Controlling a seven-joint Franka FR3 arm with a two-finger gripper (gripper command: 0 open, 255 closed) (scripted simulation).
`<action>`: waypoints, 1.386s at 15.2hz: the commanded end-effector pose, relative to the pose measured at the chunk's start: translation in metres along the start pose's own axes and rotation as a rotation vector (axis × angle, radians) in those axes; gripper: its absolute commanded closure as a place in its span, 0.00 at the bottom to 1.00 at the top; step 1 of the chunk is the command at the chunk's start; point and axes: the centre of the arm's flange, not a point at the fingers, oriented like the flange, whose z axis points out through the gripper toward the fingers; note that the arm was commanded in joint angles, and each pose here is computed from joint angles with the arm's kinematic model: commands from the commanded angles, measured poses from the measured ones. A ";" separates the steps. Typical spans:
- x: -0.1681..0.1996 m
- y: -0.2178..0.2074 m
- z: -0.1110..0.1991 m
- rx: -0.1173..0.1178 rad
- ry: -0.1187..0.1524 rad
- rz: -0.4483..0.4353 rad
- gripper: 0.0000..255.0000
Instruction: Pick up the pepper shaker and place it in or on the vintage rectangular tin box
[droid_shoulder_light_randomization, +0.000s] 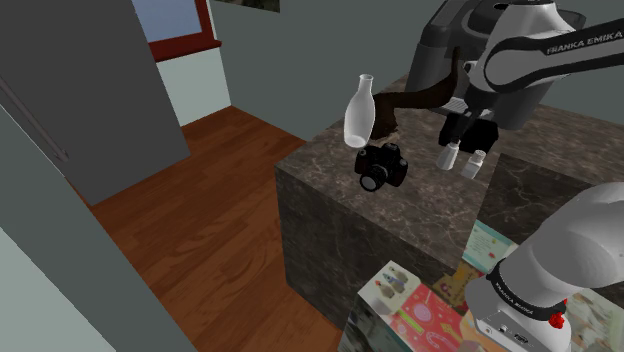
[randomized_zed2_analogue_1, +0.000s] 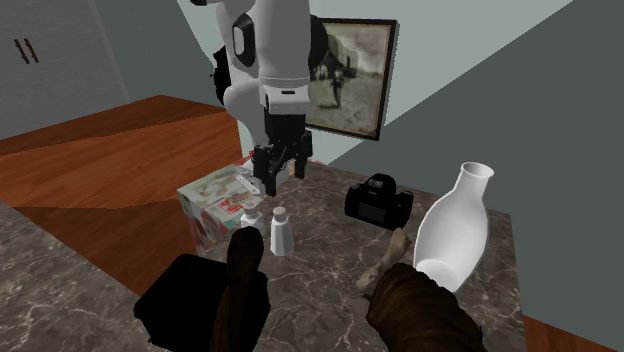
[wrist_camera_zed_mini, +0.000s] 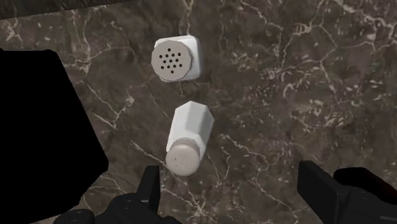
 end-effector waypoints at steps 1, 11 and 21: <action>-0.003 0.023 0.016 0.002 0.003 -0.003 0.00; -0.004 0.027 0.060 0.002 0.004 -0.004 0.00; -0.004 0.027 0.060 0.002 0.004 -0.004 1.00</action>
